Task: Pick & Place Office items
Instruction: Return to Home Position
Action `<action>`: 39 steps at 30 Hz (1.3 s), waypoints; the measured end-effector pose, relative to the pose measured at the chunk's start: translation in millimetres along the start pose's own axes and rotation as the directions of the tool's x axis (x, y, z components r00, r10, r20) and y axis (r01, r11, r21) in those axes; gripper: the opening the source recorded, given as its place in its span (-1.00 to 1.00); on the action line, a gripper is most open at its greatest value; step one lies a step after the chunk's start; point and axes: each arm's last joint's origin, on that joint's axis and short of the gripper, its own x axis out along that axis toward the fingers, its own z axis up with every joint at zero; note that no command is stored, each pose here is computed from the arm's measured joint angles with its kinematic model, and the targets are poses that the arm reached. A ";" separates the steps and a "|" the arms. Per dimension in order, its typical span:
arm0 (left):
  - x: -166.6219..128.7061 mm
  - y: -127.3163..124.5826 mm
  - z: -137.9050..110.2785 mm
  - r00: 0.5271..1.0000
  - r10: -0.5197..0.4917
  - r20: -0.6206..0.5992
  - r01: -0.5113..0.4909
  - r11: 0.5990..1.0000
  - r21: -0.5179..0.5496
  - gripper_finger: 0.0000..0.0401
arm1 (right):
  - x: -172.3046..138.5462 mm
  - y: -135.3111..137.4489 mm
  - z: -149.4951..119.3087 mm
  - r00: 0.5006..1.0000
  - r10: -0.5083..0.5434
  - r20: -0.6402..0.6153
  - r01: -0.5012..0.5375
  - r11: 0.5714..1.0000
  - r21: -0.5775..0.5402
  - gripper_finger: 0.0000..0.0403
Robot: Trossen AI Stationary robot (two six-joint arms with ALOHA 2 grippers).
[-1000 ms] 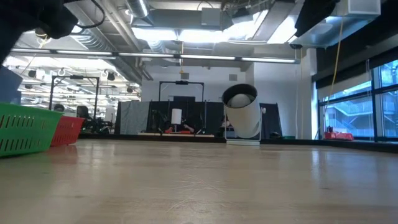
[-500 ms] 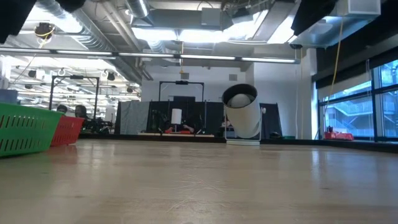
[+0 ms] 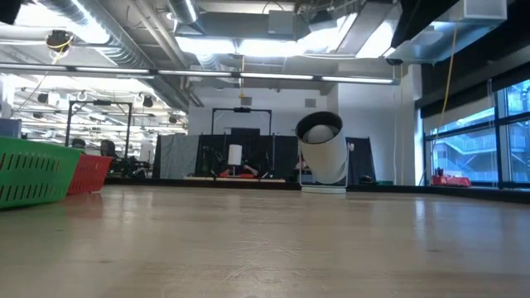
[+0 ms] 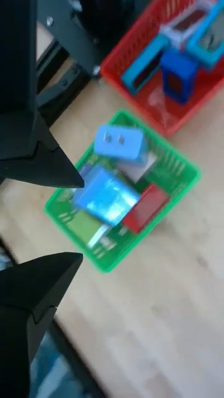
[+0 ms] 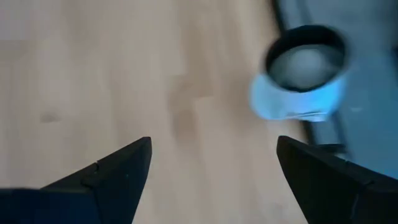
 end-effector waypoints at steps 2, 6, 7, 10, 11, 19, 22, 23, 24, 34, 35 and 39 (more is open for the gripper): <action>0.0 -2.0 -1.0 0.999 -0.023 -0.030 0.024 0.999 0.028 -0.12 | 0.0 2.0 -0.5 0.998 0.068 -0.014 -0.067 0.997 0.031 0.72; -0.1 -3.3 -2.5 0.999 -0.036 -0.037 0.040 0.990 0.131 -0.11 | -0.8 4.7 -1.9 0.984 0.173 -0.040 -0.166 0.978 0.126 0.72; -0.1 -3.1 -2.5 0.999 -0.033 -0.039 0.040 0.983 0.180 -0.11 | -1.6 4.9 -2.8 0.979 0.196 -0.046 -0.188 0.972 0.142 0.72; -0.1 -3.9 -3.2 0.997 -0.045 -0.069 0.056 0.983 0.173 -0.13 | -4.9 4.2 -4.8 0.969 0.241 -0.048 -0.231 0.959 0.162 0.72; -0.2 -3.9 -3.5 0.996 -0.046 -0.082 0.058 0.985 0.161 -0.13 | -6.4 3.5 -5.6 0.967 0.249 -0.043 -0.239 0.957 0.164 0.72; -13.2 7.0 4.6 0.977 -0.072 0.200 0.008 0.952 0.305 -0.12 | -26.5 -8.2 -16.7 0.957 0.287 0.038 -0.289 0.939 0.185 0.72; -28.2 19.0 7.1 0.939 -0.131 0.319 0.015 0.940 0.341 -0.12 | -38.8 -15.8 -23.5 0.949 0.296 0.105 -0.311 0.932 0.185 0.72; -34.7 25.3 6.9 0.923 -0.152 0.355 0.018 0.935 0.353 -0.12 | -43.8 -18.9 -26.2 0.944 0.300 0.136 -0.321 0.930 0.180 0.72; -40.7 31.5 6.6 0.906 -0.172 0.387 0.021 0.931 0.365 -0.12 | -49.3 -22.3 -29.0 0.937 0.303 0.172 -0.332 0.927 0.177 0.72; -83.2 82.0 2.2 0.662 -0.433 0.611 0.082 0.853 0.516 -0.12 | -56.7 -31.3 -58.3 0.818 0.325 0.475 -0.417 0.904 0.099 0.72; -83.5 84.8 2.2 0.639 -0.456 0.620 0.089 0.844 0.529 -0.12 | -51.9 -30.0 -64.0 0.812 0.324 0.485 -0.422 0.900 0.105 0.72; -79.5 93.0 1.6 0.553 -0.545 0.631 0.111 0.798 0.592 -0.13 | -33.2 -25.2 -87.3 0.780 0.318 0.540 -0.460 0.876 0.148 0.72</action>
